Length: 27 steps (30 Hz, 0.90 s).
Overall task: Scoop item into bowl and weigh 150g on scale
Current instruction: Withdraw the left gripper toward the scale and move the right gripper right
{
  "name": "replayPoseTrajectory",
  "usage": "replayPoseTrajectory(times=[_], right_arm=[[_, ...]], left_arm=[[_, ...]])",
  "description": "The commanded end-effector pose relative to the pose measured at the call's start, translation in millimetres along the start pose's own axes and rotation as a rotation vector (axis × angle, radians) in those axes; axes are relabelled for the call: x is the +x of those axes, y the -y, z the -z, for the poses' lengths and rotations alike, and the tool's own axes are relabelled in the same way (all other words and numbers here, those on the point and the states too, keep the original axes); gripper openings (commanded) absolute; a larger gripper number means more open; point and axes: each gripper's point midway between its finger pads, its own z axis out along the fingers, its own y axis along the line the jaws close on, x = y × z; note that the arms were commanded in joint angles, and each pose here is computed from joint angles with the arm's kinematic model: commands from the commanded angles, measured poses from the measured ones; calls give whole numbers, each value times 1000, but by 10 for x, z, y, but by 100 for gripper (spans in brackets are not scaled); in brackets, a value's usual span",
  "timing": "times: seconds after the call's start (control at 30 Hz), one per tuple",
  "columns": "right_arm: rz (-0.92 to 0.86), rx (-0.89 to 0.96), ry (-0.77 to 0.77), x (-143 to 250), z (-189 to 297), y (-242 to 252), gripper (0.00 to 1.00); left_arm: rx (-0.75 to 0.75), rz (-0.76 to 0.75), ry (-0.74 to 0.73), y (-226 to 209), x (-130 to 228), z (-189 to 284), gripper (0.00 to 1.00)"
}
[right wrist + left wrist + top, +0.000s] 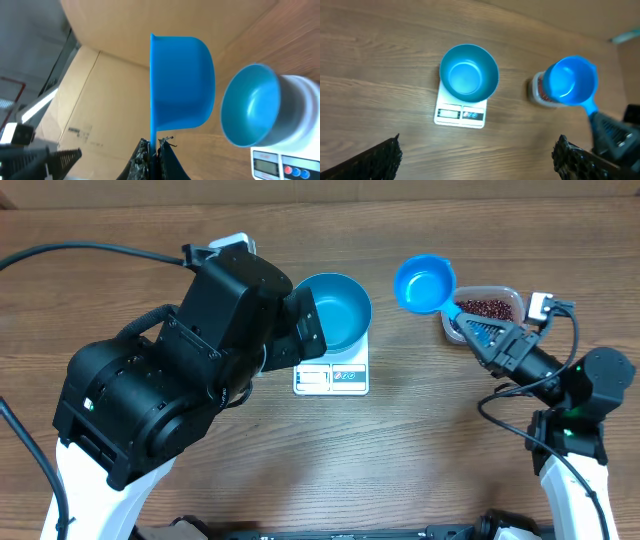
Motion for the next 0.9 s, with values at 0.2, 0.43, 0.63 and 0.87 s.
replayPoseTrajectory(times=[0.2, 0.43, 0.63, 0.87], right_arm=[[92, -16, 37, -266, 125, -313, 4], [120, 59, 39, -372, 125, -430, 4], [133, 286, 101, -472, 234, -250, 4], [249, 661, 196, -631, 637, -172, 4]], left_arm=[[-16, -410, -107, 1, 154, -175, 100], [-47, -484, -177, 19, 228, -402, 99], [-57, -544, -205, 22, 256, -491, 100], [-17, -647, -231, 44, 279, -521, 99]])
